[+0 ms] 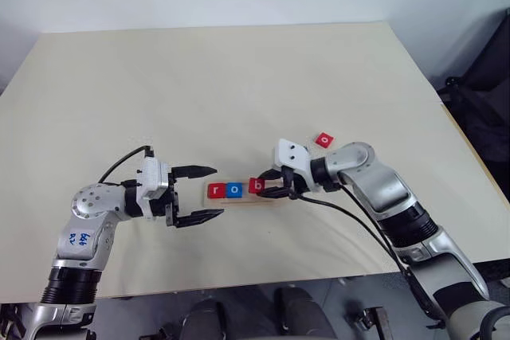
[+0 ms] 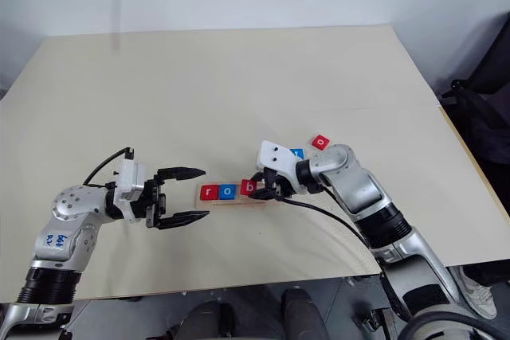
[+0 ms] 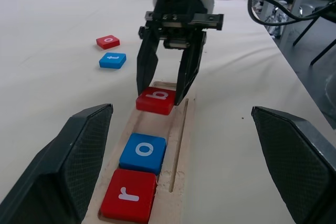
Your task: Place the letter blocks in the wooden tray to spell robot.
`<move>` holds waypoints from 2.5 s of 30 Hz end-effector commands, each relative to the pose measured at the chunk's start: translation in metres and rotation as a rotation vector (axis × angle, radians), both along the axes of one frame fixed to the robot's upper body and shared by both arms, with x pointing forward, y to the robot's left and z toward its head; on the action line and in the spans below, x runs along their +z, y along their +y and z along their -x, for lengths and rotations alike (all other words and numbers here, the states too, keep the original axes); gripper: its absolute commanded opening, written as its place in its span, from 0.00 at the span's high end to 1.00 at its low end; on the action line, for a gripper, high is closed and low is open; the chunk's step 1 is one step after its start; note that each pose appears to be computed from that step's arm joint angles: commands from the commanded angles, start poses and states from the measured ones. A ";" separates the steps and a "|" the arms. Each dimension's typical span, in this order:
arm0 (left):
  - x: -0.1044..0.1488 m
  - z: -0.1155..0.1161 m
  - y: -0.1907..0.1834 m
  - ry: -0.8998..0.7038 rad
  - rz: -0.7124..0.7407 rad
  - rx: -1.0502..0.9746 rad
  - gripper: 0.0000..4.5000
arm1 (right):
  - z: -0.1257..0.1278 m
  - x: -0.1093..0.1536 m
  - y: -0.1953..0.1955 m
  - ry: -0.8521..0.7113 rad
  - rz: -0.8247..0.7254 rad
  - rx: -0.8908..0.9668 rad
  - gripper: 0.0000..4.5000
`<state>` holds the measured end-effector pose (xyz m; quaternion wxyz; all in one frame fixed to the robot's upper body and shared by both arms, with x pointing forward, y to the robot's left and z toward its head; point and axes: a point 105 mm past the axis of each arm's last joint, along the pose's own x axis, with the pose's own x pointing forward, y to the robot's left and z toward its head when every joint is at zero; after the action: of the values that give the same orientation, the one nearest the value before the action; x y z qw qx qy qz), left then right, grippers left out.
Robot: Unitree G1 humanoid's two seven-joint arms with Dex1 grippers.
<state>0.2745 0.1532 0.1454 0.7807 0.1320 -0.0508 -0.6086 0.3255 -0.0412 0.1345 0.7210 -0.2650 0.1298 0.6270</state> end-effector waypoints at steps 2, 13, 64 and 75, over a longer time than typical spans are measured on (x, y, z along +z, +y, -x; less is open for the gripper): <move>-0.001 0.002 0.004 -0.026 -0.020 0.008 0.00 | -0.003 0.010 0.008 -0.062 0.010 0.042 0.67; -0.002 0.004 0.005 -0.027 -0.033 0.019 0.00 | -0.003 0.001 0.016 -0.051 0.055 0.075 0.67; -0.003 0.000 0.003 0.000 -0.034 0.022 0.00 | 0.017 -0.004 0.008 0.043 -0.025 -0.032 0.99; -0.003 -0.007 0.003 0.007 -0.029 0.025 0.00 | 0.041 0.038 -0.095 -0.065 -0.216 -0.317 0.58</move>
<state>0.2798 0.1570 0.1366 0.7886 0.1337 -0.0260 -0.5996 0.2898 -0.1255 0.1531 0.8252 -0.1719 0.1229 0.5238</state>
